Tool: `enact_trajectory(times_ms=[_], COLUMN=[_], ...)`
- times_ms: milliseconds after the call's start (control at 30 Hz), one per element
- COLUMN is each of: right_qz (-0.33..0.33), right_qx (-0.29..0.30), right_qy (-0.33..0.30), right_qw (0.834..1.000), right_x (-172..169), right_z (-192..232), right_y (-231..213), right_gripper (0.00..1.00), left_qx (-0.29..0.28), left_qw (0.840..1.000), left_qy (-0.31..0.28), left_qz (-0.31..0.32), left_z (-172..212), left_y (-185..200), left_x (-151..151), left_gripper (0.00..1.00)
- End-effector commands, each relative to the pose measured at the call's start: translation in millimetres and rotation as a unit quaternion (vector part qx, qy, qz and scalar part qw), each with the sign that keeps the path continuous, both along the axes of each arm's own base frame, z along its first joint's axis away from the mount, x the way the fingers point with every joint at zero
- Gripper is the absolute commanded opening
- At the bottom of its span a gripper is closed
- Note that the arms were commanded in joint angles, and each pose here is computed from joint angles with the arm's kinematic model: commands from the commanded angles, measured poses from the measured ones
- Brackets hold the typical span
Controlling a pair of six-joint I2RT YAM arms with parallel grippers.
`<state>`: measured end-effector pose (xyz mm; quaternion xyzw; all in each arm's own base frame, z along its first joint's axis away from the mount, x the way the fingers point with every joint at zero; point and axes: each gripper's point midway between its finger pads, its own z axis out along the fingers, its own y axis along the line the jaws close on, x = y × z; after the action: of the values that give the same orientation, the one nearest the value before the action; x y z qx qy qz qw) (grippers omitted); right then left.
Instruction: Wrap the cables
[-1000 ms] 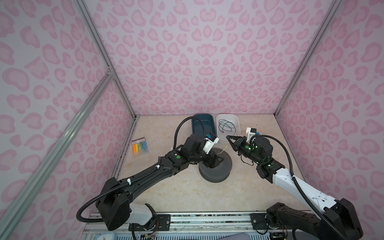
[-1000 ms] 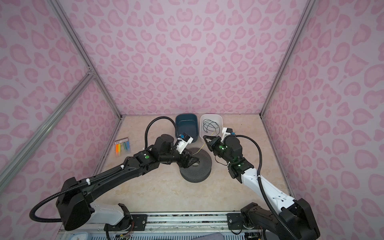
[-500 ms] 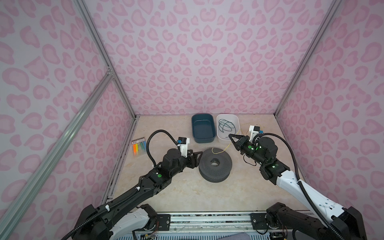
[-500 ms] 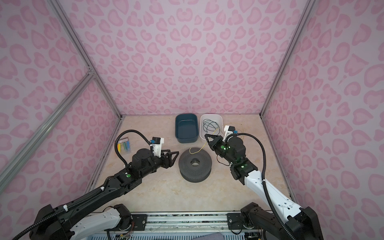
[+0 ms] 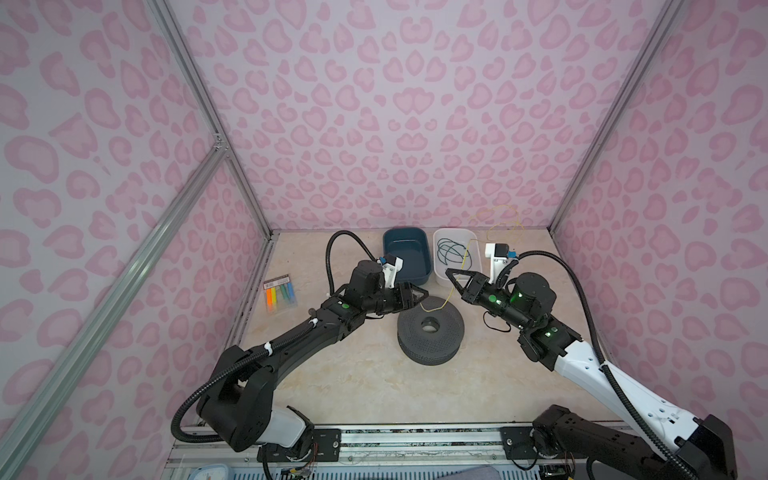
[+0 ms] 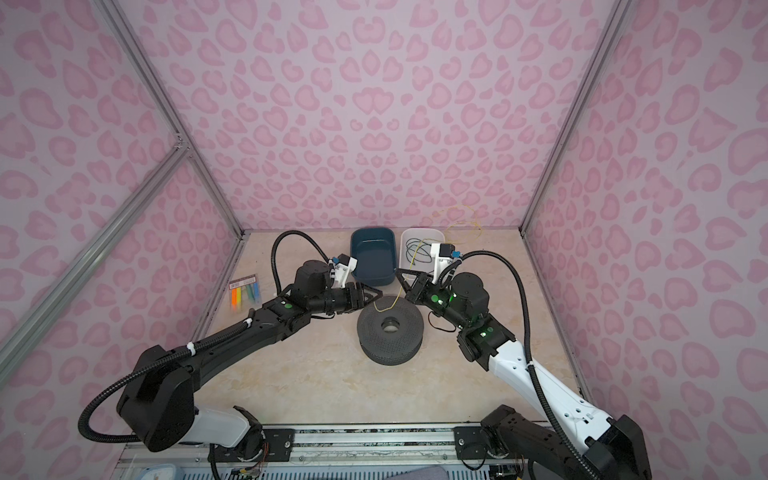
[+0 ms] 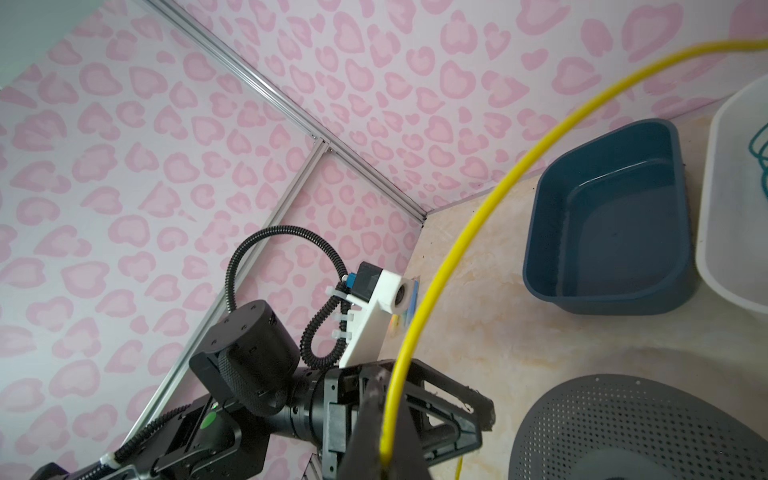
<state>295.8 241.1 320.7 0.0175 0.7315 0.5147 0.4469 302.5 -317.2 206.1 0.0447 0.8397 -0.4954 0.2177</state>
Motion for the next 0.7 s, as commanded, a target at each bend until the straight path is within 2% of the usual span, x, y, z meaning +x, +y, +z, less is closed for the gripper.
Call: enact_trajectory(times_ms=[0, 33, 100, 200, 367, 533, 667], right_qz=[-0.006, -0.004, -0.003, -0.004, -0.019, -0.084, -0.153], right_qx=[-0.040, -0.042, -0.047, -0.058, -0.069, -0.088, -0.067], right_qy=[-0.016, -0.016, -0.017, -0.019, -0.016, 0.005, 0.014], right_qw=[0.999, 0.999, 0.999, 0.998, 0.997, 0.993, 0.986], right_x=[3, 2, 1, 0, 1, 8, 14], right_z=[-10, -10, -12, -13, -17, -32, -43], right_y=[1, 2, 4, 4, 0, -23, -46], right_gripper=[0.00, 0.00, 0.00, 0.00, 0.00, 0.00, 0.00], left_qx=[0.003, 0.005, 0.015, 0.016, 0.013, 0.002, -0.010], left_qw=[0.999, 0.999, 1.000, 1.000, 1.000, 0.995, 0.981], left_qy=[0.018, 0.018, 0.015, 0.009, 0.000, -0.023, -0.061], left_qz=[-0.026, -0.026, -0.017, -0.009, 0.006, 0.093, 0.182], left_z=[-5, -7, -9, -6, -1, 11, 32], left_y=[-5, -6, -3, -1, 3, 34, 68], left_x=[-8, -8, -5, -4, 0, 12, 17], left_gripper=[0.45, 0.40, 0.22, 0.03, 0.03, 0.03, 0.03])
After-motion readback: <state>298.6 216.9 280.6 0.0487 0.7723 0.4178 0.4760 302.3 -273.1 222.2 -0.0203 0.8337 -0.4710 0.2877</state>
